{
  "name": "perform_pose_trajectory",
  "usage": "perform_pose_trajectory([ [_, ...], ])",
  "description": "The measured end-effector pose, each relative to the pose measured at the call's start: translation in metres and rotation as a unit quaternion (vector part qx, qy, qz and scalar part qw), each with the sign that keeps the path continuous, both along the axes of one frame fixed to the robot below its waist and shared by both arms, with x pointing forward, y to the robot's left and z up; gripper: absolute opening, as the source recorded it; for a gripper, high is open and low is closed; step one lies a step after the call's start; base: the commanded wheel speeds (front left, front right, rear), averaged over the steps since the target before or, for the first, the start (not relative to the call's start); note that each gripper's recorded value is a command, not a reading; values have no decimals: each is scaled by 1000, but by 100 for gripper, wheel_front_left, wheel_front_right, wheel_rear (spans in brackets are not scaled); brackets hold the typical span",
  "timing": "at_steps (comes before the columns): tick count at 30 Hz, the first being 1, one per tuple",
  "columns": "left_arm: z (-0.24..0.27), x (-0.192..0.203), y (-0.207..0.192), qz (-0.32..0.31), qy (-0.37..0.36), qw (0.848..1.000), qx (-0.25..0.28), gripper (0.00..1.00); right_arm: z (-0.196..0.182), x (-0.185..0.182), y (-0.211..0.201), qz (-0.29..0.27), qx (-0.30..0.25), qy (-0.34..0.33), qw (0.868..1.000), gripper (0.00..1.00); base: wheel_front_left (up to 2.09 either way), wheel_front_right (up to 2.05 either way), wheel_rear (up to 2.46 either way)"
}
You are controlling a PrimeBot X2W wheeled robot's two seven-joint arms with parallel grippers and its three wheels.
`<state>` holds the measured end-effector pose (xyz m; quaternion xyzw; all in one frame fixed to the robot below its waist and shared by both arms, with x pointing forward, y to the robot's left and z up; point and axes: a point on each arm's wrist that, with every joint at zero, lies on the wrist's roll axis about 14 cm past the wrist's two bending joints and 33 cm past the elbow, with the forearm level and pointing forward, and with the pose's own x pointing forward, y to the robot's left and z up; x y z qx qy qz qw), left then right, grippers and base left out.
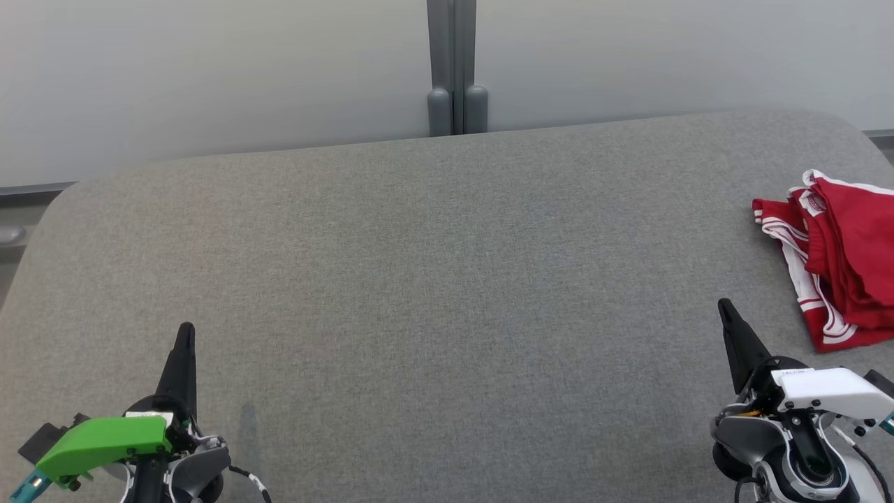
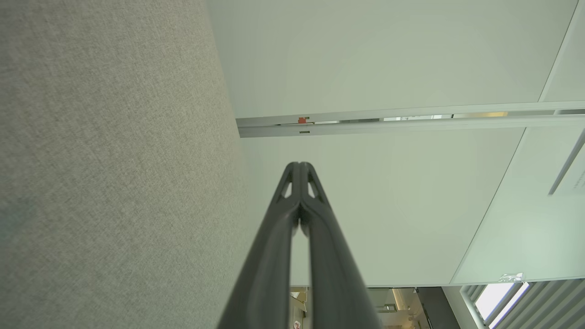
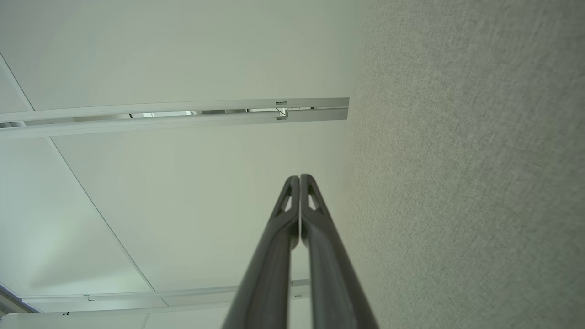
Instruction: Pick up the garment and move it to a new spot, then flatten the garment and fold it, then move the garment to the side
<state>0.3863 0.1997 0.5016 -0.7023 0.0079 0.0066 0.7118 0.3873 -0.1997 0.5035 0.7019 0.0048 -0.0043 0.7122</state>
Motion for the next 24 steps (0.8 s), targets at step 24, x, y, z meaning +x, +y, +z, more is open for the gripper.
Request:
perform_pose_trajectory([
  [24,2,1,0,1,-4,1000,-8,0,1,1,0,-1,8,-2,1000,0,0,0,0],
])
